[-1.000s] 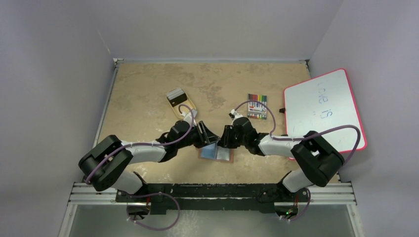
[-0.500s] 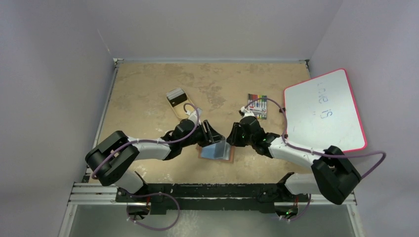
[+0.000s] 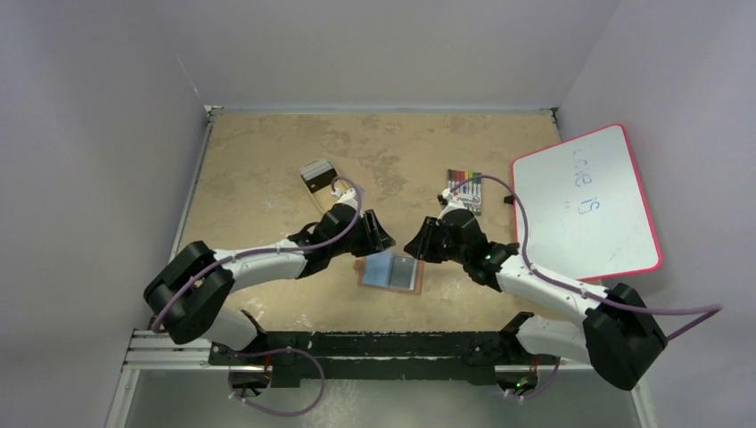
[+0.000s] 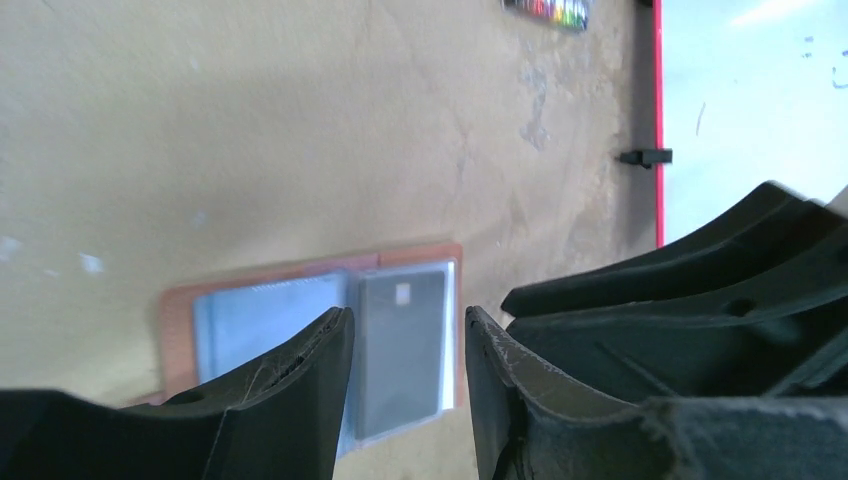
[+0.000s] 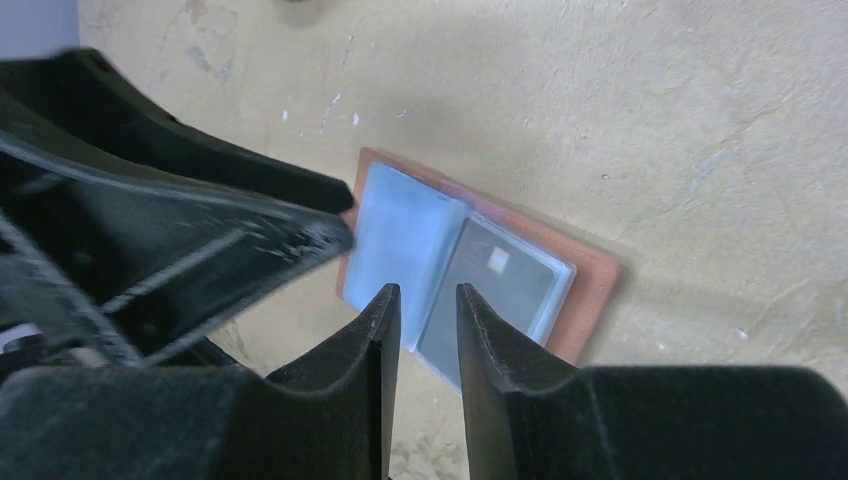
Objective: Put the credit cards into the card holder
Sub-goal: Turn over the card slot in the card holder, then pick up the credit card from the storage box.
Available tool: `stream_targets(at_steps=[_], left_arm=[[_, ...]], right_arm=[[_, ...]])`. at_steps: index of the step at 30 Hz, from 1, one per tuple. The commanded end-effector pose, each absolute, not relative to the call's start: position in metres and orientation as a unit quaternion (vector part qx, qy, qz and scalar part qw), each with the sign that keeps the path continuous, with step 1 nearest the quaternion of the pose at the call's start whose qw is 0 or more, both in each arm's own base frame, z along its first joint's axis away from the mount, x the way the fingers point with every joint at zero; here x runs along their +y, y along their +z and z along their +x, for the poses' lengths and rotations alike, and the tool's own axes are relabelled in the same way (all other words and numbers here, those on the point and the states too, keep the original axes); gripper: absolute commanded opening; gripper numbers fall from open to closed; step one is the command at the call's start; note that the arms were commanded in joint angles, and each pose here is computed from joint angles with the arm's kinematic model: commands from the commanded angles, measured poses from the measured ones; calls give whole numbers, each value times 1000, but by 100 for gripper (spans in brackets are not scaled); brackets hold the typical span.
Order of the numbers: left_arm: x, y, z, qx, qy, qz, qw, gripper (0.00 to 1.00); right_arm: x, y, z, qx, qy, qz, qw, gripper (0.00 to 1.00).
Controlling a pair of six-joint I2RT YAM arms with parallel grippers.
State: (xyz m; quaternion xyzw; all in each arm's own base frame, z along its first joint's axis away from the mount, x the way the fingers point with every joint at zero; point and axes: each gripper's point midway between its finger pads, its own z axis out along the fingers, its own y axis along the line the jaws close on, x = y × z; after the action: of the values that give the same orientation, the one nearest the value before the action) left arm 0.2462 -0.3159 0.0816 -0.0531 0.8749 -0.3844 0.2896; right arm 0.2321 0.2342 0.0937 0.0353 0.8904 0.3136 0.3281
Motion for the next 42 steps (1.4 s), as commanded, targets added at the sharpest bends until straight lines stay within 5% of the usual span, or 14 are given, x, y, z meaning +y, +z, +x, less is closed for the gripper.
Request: stream_targets(at_steps=[1, 15, 26, 42], left_arm=[[-281, 110, 277, 880, -314, -35, 355, 44], [-195, 155, 339, 903, -165, 19, 397, 57], [-140, 167, 396, 917, 1, 87, 391, 57], [-121, 123, 476, 913, 82, 204, 345, 64]], right_arm=[[254, 90, 229, 883, 353, 33, 306, 29], [234, 16, 220, 933, 255, 30, 251, 29], [235, 49, 225, 916, 277, 13, 291, 31], [233, 87, 216, 902, 304, 5, 307, 32]])
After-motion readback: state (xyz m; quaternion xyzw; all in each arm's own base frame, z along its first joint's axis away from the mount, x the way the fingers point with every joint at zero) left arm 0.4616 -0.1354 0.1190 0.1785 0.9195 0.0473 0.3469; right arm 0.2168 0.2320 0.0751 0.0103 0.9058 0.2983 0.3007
